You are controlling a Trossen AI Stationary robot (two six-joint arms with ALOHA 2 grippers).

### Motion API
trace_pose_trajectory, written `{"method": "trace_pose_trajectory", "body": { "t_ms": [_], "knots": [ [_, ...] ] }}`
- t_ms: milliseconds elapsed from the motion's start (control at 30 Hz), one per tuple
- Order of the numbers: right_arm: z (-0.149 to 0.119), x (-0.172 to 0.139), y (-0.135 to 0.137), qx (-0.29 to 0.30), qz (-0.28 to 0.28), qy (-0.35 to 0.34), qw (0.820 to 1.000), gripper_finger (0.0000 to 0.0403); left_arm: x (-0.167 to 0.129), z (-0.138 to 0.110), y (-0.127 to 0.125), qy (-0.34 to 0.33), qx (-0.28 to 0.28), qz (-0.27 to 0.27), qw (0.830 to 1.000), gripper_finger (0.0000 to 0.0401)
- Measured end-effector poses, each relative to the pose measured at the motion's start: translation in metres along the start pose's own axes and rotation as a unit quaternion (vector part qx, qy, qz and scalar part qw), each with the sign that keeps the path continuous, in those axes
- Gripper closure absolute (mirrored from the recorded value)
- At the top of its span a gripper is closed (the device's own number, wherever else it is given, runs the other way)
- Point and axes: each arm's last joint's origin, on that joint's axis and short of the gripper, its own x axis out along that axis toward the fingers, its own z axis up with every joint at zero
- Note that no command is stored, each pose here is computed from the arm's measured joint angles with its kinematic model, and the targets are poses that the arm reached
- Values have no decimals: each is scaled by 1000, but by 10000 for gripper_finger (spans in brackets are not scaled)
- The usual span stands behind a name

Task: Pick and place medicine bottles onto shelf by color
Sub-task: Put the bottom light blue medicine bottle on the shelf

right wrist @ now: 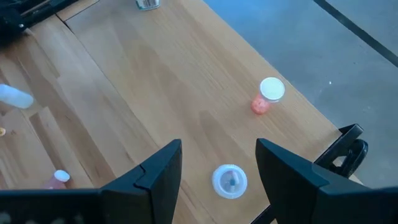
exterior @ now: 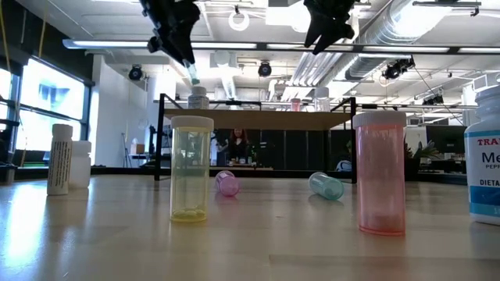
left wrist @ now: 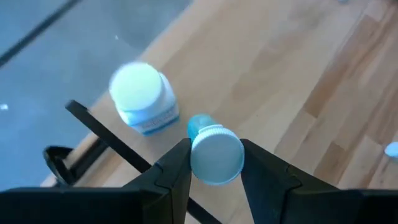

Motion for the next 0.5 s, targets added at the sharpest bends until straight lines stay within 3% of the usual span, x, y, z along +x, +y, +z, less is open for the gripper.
{"method": "trace_pose_trajectory", "body": {
  "t_ms": [500],
  "knots": [
    [0,0,0,4,0,0,1000,206,50,-4,-3,117,-16,5,993,286]
  ]
}}
